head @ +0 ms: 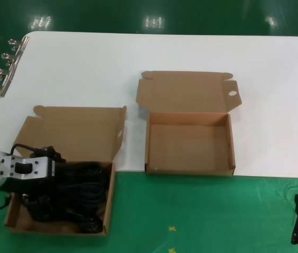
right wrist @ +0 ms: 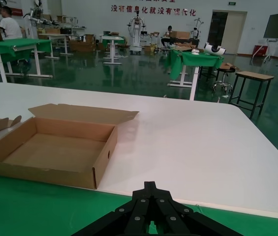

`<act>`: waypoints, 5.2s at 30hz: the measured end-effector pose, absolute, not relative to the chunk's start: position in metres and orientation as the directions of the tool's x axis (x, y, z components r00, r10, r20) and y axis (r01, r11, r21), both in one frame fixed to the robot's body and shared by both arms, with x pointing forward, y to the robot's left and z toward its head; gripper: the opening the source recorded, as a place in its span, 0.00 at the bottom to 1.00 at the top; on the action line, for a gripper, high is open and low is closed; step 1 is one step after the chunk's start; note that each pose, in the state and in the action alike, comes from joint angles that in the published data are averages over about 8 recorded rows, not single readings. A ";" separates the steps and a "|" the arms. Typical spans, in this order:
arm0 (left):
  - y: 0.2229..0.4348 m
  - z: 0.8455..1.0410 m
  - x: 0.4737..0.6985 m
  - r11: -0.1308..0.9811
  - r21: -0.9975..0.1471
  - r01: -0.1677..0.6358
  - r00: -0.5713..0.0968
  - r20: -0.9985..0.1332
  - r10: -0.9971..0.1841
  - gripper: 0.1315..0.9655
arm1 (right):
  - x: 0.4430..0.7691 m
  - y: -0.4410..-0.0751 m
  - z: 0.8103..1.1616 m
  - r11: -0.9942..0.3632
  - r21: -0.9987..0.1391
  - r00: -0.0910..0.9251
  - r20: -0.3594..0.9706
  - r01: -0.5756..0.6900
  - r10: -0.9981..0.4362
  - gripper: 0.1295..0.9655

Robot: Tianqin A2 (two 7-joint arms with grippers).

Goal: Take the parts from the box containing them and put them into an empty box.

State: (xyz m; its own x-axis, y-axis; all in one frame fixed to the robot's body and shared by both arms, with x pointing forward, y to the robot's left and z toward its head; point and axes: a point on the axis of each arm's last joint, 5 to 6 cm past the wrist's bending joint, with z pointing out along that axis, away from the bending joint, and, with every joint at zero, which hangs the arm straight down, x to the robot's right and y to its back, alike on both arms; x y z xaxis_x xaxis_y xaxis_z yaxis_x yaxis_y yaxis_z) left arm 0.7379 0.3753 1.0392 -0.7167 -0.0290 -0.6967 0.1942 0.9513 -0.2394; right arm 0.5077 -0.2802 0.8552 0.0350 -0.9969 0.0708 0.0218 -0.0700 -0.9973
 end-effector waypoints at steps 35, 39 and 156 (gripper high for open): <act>0.371 1.046 0.740 0.955 -0.214 0.206 -0.739 -0.673 0.009 0.25 | 0.508 -0.280 0.855 -0.070 -0.997 0.035 0.071 0.022 -0.997 0.02; 0.373 1.048 0.739 0.956 -0.213 0.203 -0.739 -0.673 0.007 0.18 | 0.508 -0.280 0.855 -0.070 -0.997 0.035 0.071 0.022 -0.997 0.02; 0.127 1.005 0.728 0.653 -0.593 0.472 -0.608 -0.755 -0.246 0.90 | 0.508 -0.280 0.855 -0.070 -0.997 0.035 0.070 0.022 -0.997 0.05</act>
